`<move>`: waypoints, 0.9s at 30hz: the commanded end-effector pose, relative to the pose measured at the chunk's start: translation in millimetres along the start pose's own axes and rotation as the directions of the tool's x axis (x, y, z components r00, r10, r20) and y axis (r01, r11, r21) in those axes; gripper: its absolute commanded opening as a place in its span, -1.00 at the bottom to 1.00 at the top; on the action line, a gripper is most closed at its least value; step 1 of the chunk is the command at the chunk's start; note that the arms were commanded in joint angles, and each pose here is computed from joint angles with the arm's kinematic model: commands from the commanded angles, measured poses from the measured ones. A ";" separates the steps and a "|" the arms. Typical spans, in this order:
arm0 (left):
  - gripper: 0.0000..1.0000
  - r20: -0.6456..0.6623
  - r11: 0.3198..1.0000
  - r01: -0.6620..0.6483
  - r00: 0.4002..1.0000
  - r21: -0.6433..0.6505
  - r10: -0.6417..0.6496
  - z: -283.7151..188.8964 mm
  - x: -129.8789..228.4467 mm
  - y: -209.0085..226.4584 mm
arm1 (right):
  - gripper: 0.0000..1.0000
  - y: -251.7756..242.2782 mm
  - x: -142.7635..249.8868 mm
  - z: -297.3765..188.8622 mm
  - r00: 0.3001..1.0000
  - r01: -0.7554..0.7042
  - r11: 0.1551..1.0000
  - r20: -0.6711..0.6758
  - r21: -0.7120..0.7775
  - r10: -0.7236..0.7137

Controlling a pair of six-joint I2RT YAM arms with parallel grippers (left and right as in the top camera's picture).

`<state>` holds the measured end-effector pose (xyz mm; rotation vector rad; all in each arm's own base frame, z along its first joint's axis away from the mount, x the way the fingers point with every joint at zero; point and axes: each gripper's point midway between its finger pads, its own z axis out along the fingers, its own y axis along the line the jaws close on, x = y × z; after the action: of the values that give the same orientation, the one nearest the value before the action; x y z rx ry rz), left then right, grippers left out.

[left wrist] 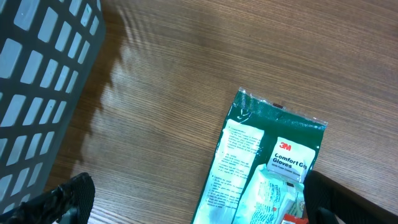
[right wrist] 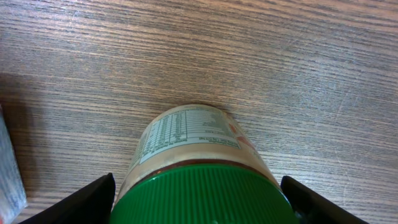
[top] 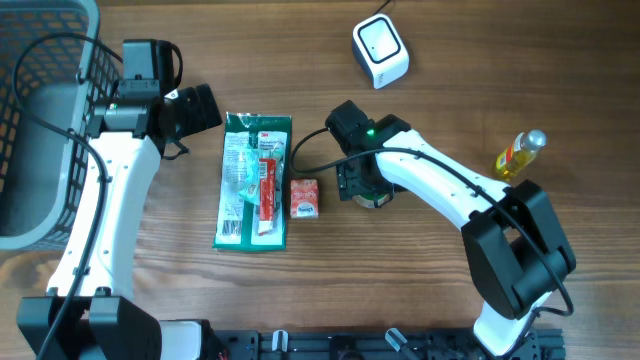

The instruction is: Scan the item barcode

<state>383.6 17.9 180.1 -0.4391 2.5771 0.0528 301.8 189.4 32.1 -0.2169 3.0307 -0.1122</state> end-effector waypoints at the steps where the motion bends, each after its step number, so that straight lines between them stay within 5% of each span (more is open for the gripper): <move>1: 1.00 0.006 1.000 0.014 1.000 -0.006 -0.014 0.1 -2.8 2.4 | 0.63 -1.3 3.2 8.0 1.000 0.004 1.000 -0.027 0.000 -0.004; 27: 1.00 0.006 1.000 0.014 1.000 -0.007 -0.014 0.1 -2.7 2.4 | 0.53 7.5 5.7 7.7 0.998 0.036 0.998 -0.042 -0.051 -0.038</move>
<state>383.6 17.9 180.1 -0.4391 2.5771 0.0528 298.6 196.6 31.4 -0.2653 3.0520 -0.0381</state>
